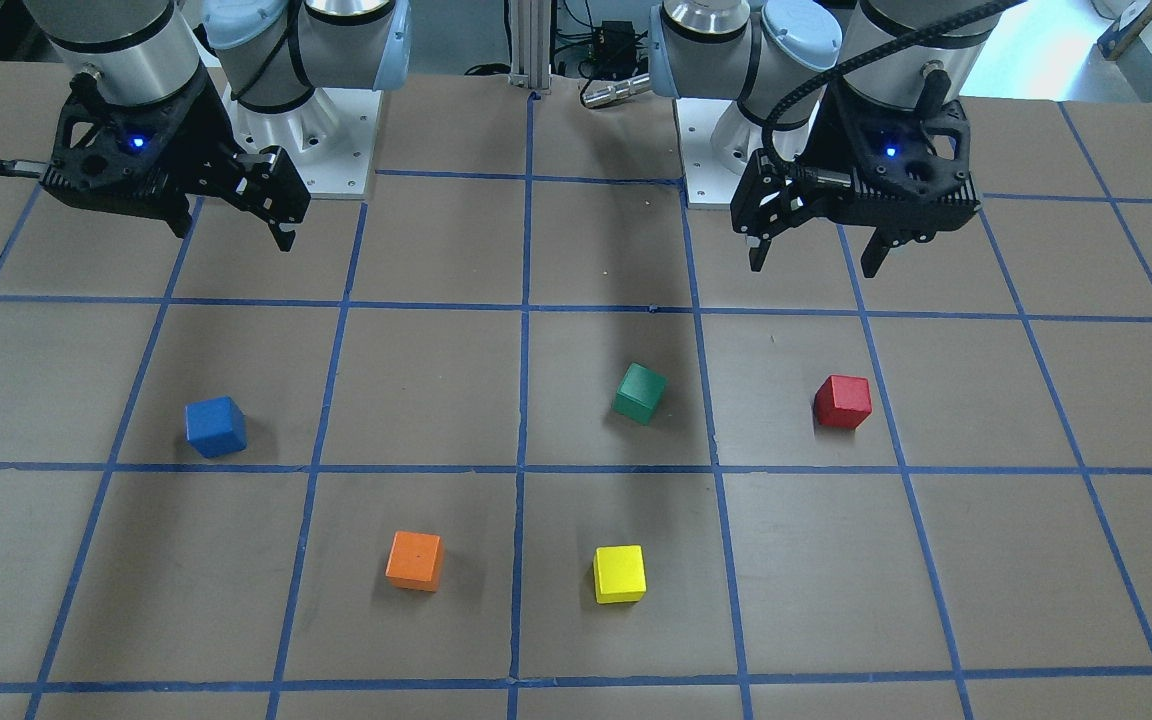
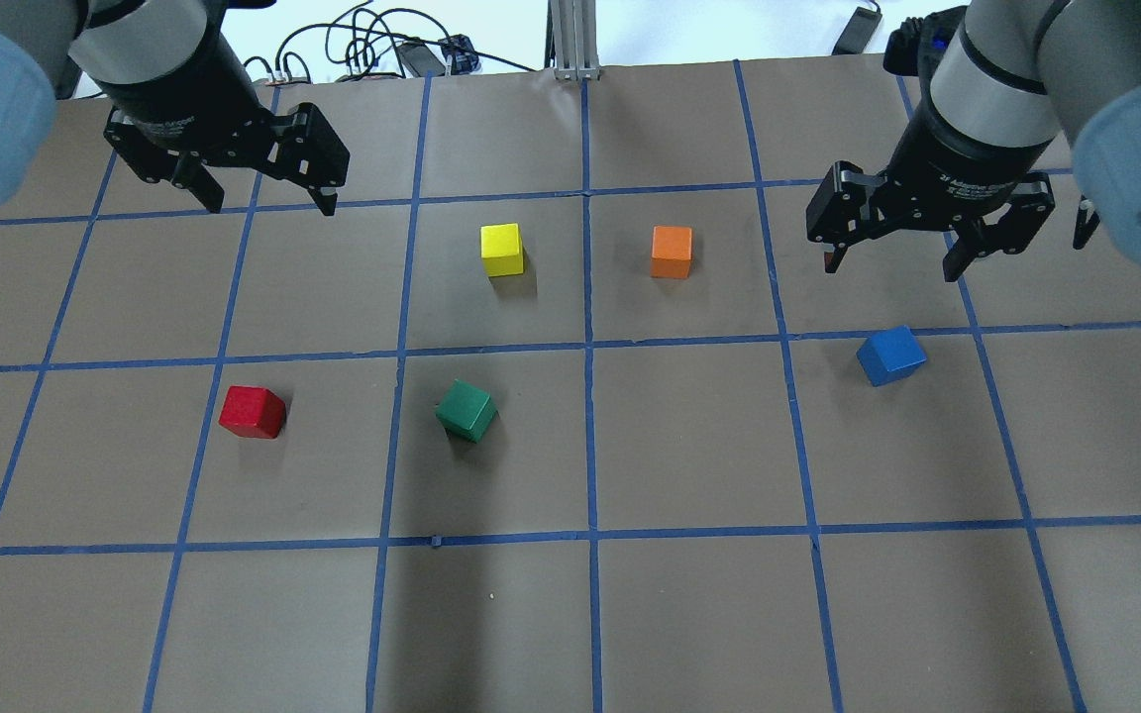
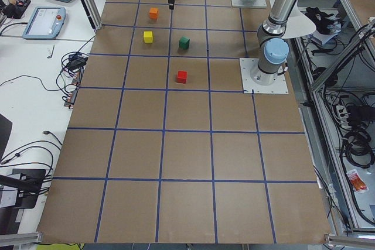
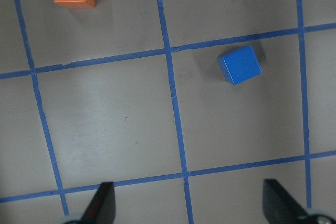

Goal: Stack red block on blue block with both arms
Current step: 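Move the left gripper down toward the red cube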

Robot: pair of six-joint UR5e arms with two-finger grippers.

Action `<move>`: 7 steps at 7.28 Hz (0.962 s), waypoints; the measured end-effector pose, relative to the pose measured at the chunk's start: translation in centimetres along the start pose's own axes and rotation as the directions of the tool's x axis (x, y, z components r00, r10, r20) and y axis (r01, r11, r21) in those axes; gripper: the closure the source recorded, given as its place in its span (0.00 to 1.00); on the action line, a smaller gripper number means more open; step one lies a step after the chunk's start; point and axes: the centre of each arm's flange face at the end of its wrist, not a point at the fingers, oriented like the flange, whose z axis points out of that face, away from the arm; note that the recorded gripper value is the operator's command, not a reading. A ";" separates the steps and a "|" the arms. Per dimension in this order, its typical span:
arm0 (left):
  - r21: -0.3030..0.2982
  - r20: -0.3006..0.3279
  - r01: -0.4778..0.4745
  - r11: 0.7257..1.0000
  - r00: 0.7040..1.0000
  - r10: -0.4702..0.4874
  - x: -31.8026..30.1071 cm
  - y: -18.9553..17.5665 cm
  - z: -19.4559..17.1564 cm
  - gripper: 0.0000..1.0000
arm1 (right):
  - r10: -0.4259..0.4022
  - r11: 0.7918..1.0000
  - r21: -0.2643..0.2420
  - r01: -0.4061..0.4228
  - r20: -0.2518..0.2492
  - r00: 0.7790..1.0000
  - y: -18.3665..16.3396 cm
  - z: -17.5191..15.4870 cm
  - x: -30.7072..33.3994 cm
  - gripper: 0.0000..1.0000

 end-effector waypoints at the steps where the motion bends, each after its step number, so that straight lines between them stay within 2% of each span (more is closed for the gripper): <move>1: 0.001 -0.001 0.004 1.000 1.000 -0.004 0.0 0.1 0.3 0.00 | 0.000 1.000 0.000 0.000 0.000 1.000 0.0 0.0 0.0 0.00; 5: -0.011 -0.006 0.024 1.000 1.000 -0.024 -0.9 0.4 0.5 0.00 | 0.000 1.000 0.000 0.000 0.000 1.000 0.0 0.0 0.0 0.00; 7: -0.064 -0.006 0.054 0.996 0.998 -0.055 -2.5 0.7 0.9 0.00 | 0.000 1.000 0.000 0.000 0.000 1.000 0.0 0.0 0.0 0.00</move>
